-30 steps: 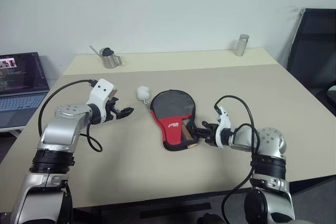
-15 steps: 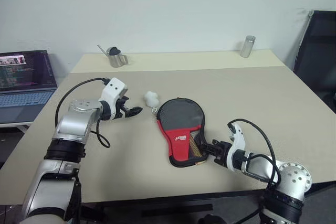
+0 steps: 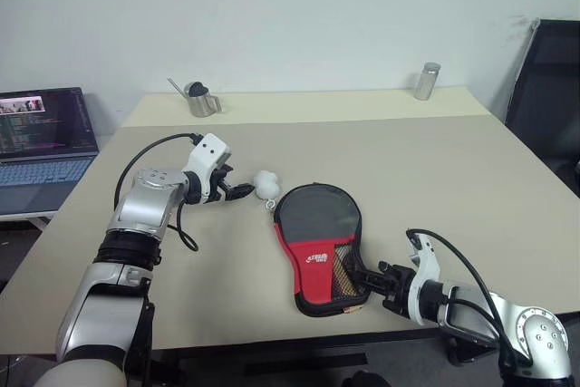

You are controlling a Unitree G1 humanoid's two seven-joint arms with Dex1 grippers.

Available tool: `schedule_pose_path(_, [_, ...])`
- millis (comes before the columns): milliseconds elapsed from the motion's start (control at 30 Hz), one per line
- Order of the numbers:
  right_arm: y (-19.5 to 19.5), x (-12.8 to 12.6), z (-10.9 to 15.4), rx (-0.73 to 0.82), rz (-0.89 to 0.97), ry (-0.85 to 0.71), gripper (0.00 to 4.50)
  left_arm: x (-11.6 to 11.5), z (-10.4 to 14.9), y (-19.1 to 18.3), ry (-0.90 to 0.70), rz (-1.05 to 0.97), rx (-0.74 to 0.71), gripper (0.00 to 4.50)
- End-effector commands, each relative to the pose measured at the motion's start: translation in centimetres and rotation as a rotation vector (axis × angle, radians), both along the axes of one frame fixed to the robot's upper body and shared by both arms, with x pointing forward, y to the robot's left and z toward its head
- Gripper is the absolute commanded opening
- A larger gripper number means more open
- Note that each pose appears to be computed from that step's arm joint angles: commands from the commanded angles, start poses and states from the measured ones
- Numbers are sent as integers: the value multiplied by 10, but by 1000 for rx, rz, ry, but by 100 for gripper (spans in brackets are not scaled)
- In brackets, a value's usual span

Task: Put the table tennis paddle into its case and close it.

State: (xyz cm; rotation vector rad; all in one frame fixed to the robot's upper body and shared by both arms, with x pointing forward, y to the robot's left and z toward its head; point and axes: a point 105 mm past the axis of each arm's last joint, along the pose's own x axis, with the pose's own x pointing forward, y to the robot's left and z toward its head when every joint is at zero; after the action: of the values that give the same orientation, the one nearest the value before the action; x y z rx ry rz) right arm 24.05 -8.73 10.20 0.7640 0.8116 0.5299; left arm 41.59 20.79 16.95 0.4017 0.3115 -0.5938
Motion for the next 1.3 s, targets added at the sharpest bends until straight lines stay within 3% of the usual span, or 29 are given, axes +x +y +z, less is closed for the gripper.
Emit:
schedule_pose_path(33, [14,-9,15,79,44,-39,4,3,19,-2,-61,-15,6,416])
schedule_pose_path(333, [15,-13,16,68,99,-60,4,2,20,4,-64,2,14,416])
schedule_pose_path(433, [15,-12,16,64,107,-62,76,2,21,4,-67,5,12,416])
schedule_pose_path(700, [15,-13,20,70,179,-96,346,2,22,7,-73,18,11,416])
schedule_pose_path(800, [-2,-12,27,-1,253,-148,447,2,23,9,-76,27,9,416])
schedule_pose_path(1067, [-60,6,43,-319,411,-321,447,-2,30,6,-76,14,-47,416])
schedule_pose_path(1300, [-59,60,86,-386,380,-598,447,-35,50,-9,-40,-245,-103,416])
